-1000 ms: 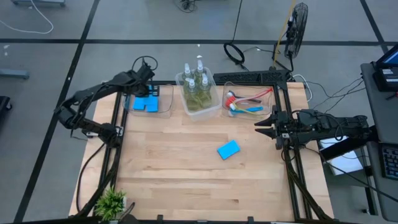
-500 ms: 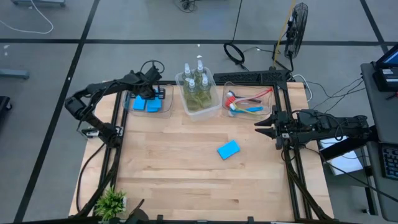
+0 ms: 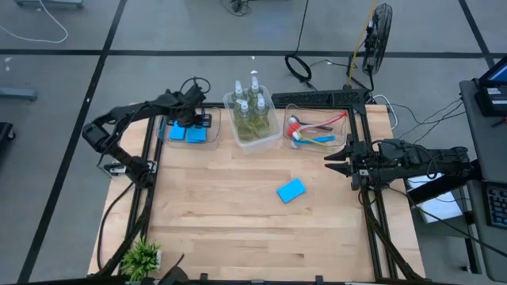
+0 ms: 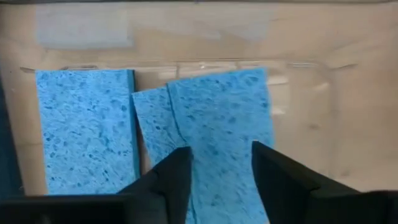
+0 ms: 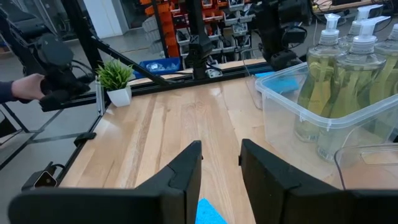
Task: Pick & Place Kitchen Sink Supplies
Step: Put the blue sponge into the left transparent bin
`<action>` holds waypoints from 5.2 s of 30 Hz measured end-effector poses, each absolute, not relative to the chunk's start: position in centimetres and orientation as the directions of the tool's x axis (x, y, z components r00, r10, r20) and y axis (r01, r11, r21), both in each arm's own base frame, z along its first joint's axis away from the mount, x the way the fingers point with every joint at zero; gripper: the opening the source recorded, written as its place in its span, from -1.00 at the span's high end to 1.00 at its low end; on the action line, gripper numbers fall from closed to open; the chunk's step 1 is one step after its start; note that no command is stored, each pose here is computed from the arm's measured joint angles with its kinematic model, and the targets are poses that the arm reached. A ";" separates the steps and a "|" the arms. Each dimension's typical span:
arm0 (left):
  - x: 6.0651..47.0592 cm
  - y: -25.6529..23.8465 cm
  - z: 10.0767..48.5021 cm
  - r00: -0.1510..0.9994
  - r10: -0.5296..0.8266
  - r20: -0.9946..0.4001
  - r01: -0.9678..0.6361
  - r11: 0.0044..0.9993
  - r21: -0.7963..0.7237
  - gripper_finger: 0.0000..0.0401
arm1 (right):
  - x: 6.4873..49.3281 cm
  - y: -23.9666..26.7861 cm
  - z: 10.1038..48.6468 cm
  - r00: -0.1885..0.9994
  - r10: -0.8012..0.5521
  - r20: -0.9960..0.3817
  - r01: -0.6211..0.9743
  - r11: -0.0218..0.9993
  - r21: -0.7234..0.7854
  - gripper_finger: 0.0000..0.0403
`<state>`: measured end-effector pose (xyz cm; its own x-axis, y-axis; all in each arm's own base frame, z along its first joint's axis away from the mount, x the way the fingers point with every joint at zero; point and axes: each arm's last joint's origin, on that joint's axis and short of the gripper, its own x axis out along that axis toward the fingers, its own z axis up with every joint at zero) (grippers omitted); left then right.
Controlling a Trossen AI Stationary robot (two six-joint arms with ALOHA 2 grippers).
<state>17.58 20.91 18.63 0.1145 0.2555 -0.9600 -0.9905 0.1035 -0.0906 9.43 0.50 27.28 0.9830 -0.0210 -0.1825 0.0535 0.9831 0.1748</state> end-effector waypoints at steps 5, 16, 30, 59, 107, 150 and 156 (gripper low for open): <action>16.9 20.1 21.2 0.180 0.322 -0.929 -0.983 0.076 -0.164 -0.02 | 9.4 0.5 27.3 0.983 -0.021 -0.182 0.053 0.983 0.175 0.50; 17.4 13.5 28.6 0.568 0.372 -0.734 -0.823 0.228 -0.521 -0.08 | 9.4 0.5 27.3 0.983 -0.021 -0.182 0.053 0.983 0.175 0.50; 24.2 1.8 31.7 0.872 0.277 -0.403 -0.489 0.512 -0.707 -0.08 | 9.4 0.5 27.3 0.983 -0.020 -0.183 0.053 0.983 0.175 0.50; 40.5 -8.1 28.3 0.866 0.125 -0.484 -0.351 0.842 -0.410 0.35 | 9.4 0.5 27.3 0.983 -0.017 -0.186 0.059 0.972 0.229 0.50; 29.7 -8.9 28.7 0.699 0.332 -0.633 -0.608 0.742 -0.283 0.54 | 20.4 2.2 19.4 0.607 0.136 -0.783 -0.312 0.947 -0.077 0.00; 27.4 -9.4 31.5 0.835 0.291 -0.466 -0.482 0.795 -0.367 0.54 | 23.7 3.8 16.2 0.518 0.148 -0.843 -0.265 0.964 0.006 0.98; 27.6 -9.5 31.7 0.851 0.266 -0.452 -0.462 0.788 -0.407 0.54 | 23.7 4.0 20.0 0.678 0.345 -0.650 -0.297 0.936 0.187 0.99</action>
<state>27.58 -9.51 31.74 0.8513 0.2660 -0.4522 -0.4622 0.7881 -0.4066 23.66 3.98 20.01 0.6775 0.3446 -0.6498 -0.2967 0.9364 0.1872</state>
